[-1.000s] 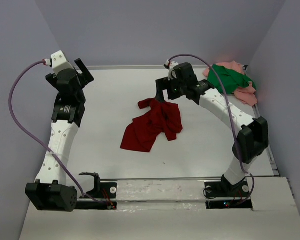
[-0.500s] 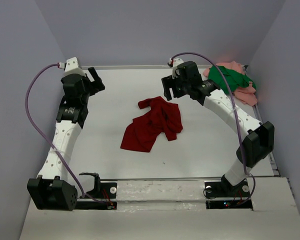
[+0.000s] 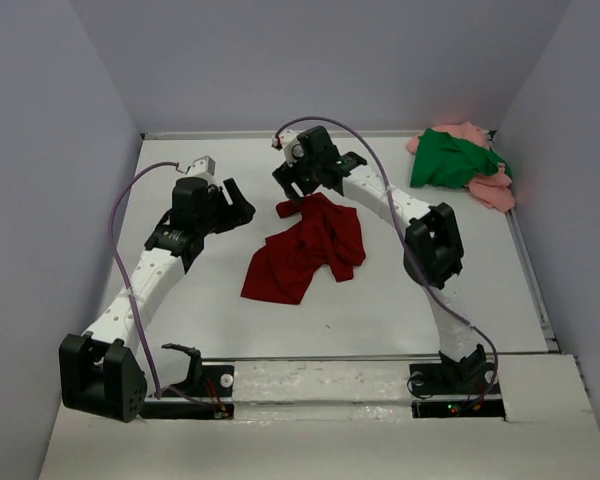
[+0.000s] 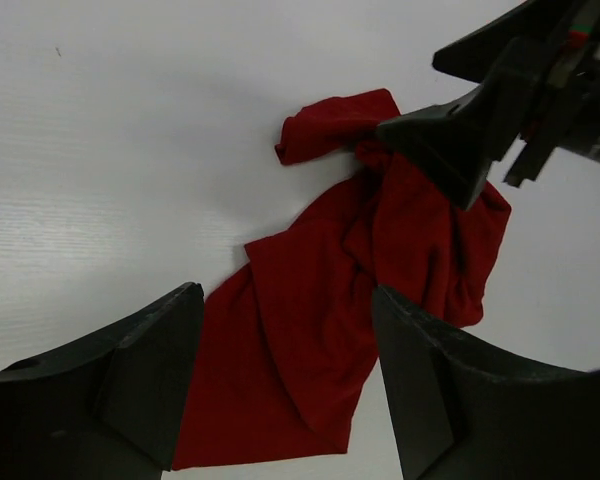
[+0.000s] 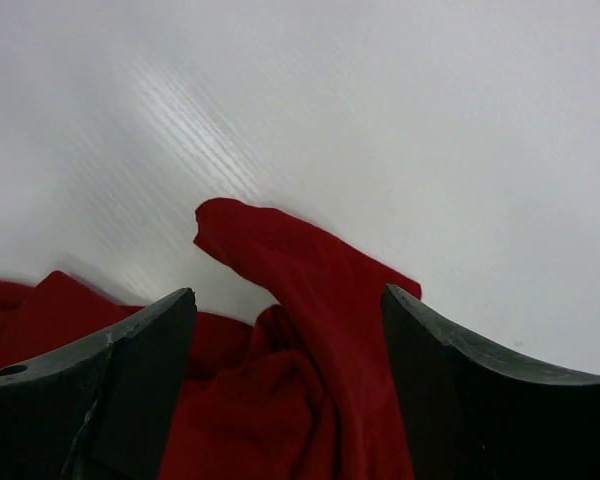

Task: Fold and stack the t-shirts
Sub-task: Move the tshirt to the center of the board

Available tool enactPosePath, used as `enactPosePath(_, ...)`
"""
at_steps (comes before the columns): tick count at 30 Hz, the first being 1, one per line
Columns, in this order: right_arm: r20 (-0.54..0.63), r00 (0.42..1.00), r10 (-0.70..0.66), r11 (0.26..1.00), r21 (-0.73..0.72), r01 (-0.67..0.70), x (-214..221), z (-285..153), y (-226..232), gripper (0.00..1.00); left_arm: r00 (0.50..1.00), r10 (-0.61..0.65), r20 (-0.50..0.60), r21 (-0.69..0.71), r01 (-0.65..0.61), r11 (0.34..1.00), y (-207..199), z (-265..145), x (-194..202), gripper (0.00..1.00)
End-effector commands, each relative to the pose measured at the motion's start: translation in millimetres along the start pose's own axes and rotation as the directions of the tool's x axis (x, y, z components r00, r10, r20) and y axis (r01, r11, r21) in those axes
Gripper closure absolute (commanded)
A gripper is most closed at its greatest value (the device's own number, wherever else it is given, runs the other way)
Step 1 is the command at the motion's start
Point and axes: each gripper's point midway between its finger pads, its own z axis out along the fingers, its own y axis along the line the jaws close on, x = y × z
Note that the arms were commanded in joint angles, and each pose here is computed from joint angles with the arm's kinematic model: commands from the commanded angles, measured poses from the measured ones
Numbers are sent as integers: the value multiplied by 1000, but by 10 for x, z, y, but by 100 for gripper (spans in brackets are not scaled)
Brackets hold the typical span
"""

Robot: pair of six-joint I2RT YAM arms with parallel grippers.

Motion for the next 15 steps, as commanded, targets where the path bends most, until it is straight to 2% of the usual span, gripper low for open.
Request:
enactPosePath(1, 77, 988, -132, 989, -57, 136, -265, 115, 170, 20, 999, -37, 12, -6, 37, 999, 4, -61, -4, 23)
enactPosePath(5, 41, 984, -172, 981, -87, 175, -83, 328, 305, 18, 1000, -23, -21, -88, 21, 996, 182, -100, 108, 22)
enactPosePath(9, -18, 981, -193, 977, -97, 191, 199, 622, 468, 19, 1000, -12, -27, -97, 9, 995, 227, -180, 156, 22)
enactPosePath(11, -42, 980, -194, 979, -70, 191, 301, 777, 469, 25, 999, -3, -32, -94, 0, 996, 232, -216, 187, 22)
enactPosePath(15, -50, 979, -196, 980, 8, 197, 324, 891, 332, 47, 999, 21, -24, -80, -23, 997, 235, -282, 215, 22)
